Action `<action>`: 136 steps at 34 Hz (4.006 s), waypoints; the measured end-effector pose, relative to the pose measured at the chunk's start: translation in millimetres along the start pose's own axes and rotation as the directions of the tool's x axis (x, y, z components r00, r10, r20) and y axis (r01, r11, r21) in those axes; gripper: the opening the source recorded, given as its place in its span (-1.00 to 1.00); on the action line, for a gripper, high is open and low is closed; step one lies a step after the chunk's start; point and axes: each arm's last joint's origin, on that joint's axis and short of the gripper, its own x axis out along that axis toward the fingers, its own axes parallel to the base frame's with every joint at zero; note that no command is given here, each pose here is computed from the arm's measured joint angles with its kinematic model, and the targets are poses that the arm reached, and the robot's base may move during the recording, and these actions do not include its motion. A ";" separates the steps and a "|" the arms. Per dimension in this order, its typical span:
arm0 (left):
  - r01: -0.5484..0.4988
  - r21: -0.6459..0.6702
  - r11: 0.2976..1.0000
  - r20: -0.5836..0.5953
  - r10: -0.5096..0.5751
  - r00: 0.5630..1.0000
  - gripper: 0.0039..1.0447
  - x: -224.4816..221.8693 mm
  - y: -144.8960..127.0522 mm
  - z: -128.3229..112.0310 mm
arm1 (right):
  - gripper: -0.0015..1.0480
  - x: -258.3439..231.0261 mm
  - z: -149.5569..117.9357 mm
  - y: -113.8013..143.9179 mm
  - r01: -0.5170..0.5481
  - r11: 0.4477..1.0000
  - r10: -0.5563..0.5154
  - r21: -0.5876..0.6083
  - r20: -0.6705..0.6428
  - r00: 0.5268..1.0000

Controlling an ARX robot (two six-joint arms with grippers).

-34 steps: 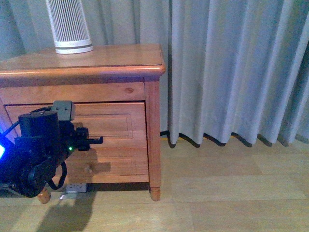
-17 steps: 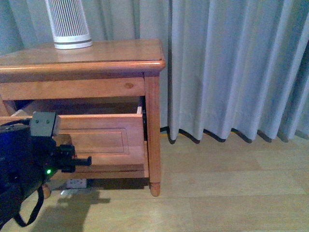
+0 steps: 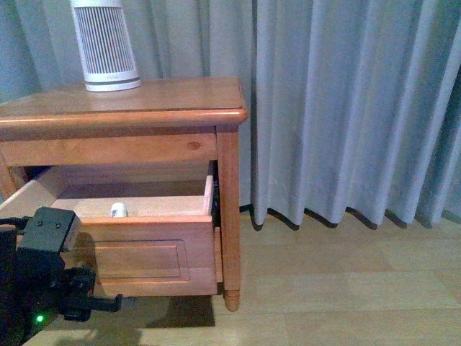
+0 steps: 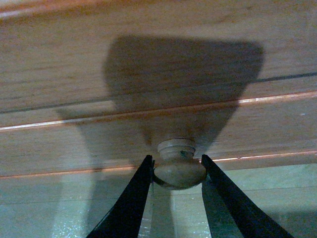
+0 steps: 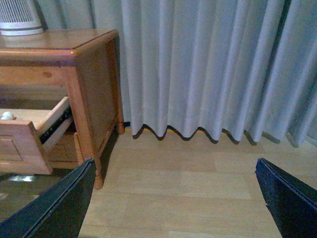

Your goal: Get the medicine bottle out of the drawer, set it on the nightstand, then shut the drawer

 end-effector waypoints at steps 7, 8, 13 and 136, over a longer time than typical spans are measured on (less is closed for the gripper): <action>0.071 0.047 0.996 -0.108 -0.066 0.992 0.05 -8.8 -10.4 -15.4 | 0.87 0.0 0.0 0.0 0.000 1.000 0.000 0.000 0.000 1.000; 0.079 0.055 0.995 -0.121 -0.072 0.990 0.16 -10.0 -12.4 -17.1 | 0.87 0.0 0.0 0.0 0.000 1.000 0.000 0.000 0.000 1.000; 0.061 0.057 0.996 -0.133 -0.053 0.990 0.67 -18.2 -6.7 -8.9 | 0.87 0.0 0.0 0.0 0.000 1.000 0.000 0.000 0.000 1.000; -0.033 -0.182 0.983 0.438 0.111 0.892 0.88 -283.6 24.4 -2.4 | 0.87 8.4 5.5 -0.1 0.320 0.946 -0.319 -0.046 0.020 0.947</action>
